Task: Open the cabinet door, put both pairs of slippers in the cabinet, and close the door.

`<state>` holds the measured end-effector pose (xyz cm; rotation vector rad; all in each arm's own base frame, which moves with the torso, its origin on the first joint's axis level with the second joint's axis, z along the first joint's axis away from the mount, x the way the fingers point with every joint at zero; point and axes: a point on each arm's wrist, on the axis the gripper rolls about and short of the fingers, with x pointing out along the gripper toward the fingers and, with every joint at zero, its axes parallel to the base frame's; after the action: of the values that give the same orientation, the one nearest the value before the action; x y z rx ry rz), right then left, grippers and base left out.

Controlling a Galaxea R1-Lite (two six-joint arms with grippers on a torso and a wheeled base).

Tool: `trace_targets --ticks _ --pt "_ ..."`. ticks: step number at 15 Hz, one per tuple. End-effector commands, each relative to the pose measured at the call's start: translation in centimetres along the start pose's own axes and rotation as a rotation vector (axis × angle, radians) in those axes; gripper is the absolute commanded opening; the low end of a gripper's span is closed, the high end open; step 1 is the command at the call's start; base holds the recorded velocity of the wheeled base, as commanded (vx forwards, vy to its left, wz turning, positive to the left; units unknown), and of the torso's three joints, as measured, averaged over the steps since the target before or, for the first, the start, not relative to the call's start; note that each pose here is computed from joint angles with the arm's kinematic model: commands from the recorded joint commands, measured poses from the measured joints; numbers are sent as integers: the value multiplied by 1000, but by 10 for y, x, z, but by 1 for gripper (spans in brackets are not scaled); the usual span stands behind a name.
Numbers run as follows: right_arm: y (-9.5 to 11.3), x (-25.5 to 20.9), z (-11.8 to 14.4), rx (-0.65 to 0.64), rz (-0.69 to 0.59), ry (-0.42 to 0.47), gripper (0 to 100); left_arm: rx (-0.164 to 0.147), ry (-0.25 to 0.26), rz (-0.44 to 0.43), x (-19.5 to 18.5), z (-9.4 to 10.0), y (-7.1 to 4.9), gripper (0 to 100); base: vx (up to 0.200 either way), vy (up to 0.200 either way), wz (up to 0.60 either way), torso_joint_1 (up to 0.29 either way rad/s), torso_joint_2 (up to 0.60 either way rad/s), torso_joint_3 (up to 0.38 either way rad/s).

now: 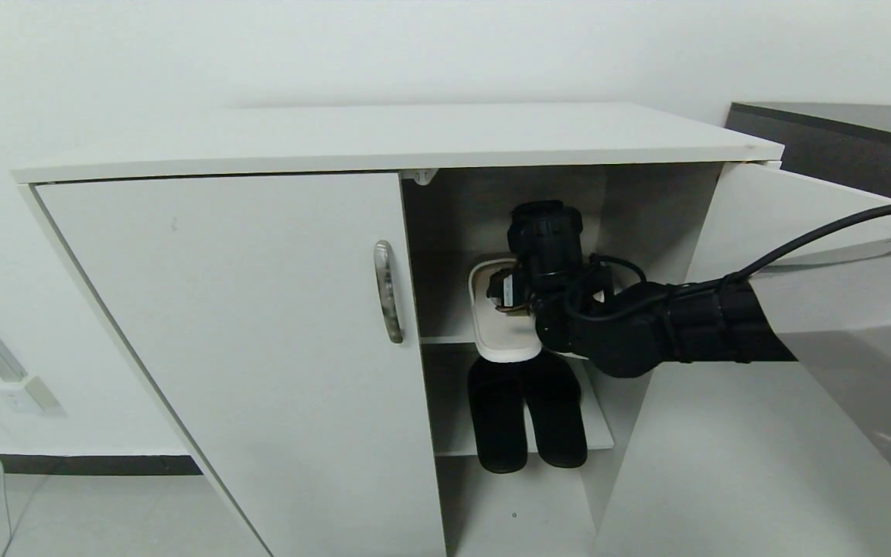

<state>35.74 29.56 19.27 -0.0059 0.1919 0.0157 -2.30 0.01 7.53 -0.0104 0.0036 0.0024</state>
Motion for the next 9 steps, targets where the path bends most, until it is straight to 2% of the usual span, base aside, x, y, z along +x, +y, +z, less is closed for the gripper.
trace_targets --ticks 1,6,9 --pt "-7 -25 13 8 18 -10 100 0 1 1 0 0 0 0 0 0 0 0 0 0" --pt "-12 -78 6 5 92 -21 100 0 1 1 0 0 0 0 0 0 0 0 0 0" --pt "-18 -120 -11 -16 168 -12 100 3 1 -1 0 0 0 0 0 0 0 0 0 0"
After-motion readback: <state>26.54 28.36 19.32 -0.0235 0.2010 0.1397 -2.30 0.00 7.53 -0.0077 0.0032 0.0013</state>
